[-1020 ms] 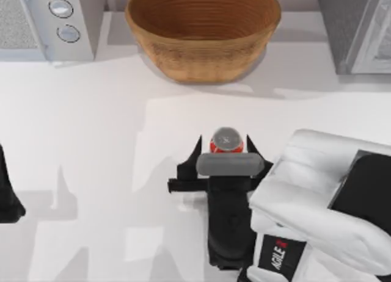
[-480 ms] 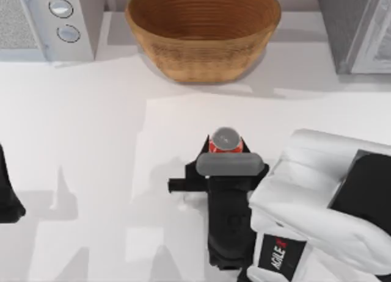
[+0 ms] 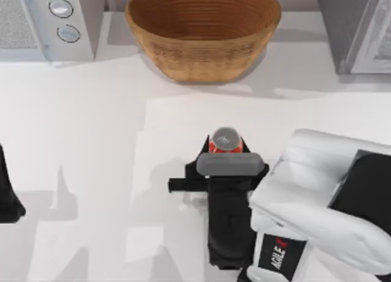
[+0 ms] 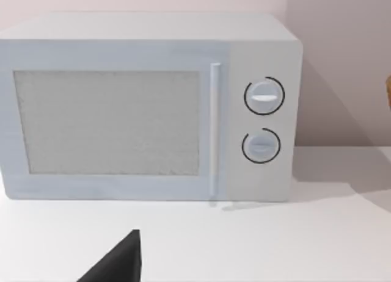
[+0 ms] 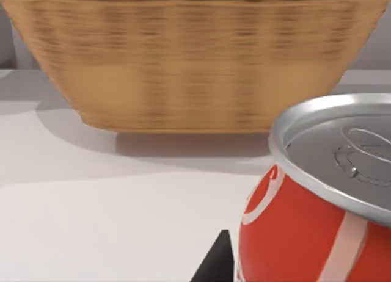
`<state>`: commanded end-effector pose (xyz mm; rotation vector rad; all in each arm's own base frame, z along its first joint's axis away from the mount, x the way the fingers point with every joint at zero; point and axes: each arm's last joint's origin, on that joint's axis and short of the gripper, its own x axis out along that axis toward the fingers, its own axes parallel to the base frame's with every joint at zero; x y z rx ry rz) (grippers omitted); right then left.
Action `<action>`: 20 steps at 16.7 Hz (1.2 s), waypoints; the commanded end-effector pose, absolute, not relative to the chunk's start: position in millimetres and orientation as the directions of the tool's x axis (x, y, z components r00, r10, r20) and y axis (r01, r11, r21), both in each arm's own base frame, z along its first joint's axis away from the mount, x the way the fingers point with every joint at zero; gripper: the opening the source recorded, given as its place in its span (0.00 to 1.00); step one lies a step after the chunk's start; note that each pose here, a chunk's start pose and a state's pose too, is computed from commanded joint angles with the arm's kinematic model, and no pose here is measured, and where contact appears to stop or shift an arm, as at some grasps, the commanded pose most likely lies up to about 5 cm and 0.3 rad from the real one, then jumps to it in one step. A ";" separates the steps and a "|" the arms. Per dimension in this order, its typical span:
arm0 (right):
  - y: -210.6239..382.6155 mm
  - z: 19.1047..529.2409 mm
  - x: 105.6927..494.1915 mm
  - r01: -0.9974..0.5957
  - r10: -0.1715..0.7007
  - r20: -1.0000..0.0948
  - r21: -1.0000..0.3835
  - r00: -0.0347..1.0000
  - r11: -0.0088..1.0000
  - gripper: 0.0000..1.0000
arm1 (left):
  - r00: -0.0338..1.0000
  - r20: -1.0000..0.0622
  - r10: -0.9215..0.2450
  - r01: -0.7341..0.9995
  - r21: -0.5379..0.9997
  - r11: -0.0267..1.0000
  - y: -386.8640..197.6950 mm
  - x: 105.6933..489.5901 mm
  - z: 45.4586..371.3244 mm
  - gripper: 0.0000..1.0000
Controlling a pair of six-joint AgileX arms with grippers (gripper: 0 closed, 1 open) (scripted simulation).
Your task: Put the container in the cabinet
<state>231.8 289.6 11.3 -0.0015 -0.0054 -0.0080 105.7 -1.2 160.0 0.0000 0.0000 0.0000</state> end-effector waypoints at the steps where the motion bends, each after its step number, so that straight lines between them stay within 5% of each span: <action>1: 289.7 11.9 231.9 0.008 -0.008 0.005 -0.002 1.000 1.000 0.00 | 1.000 0.000 0.000 0.000 0.000 1.000 -1.2 105.7 160.0 1.00; 13: 291.1 152.3 233.7 0.009 -0.009 0.006 -0.001 1.000 1.000 0.00 | 1.000 0.000 0.000 0.000 0.000 1.000 -1.2 105.7 160.0 1.00; 20: 289.7 161.7 233.1 0.010 -0.010 0.008 0.004 1.000 1.000 0.00 | 1.000 0.000 0.000 0.000 0.000 1.000 -1.2 105.7 160.0 1.00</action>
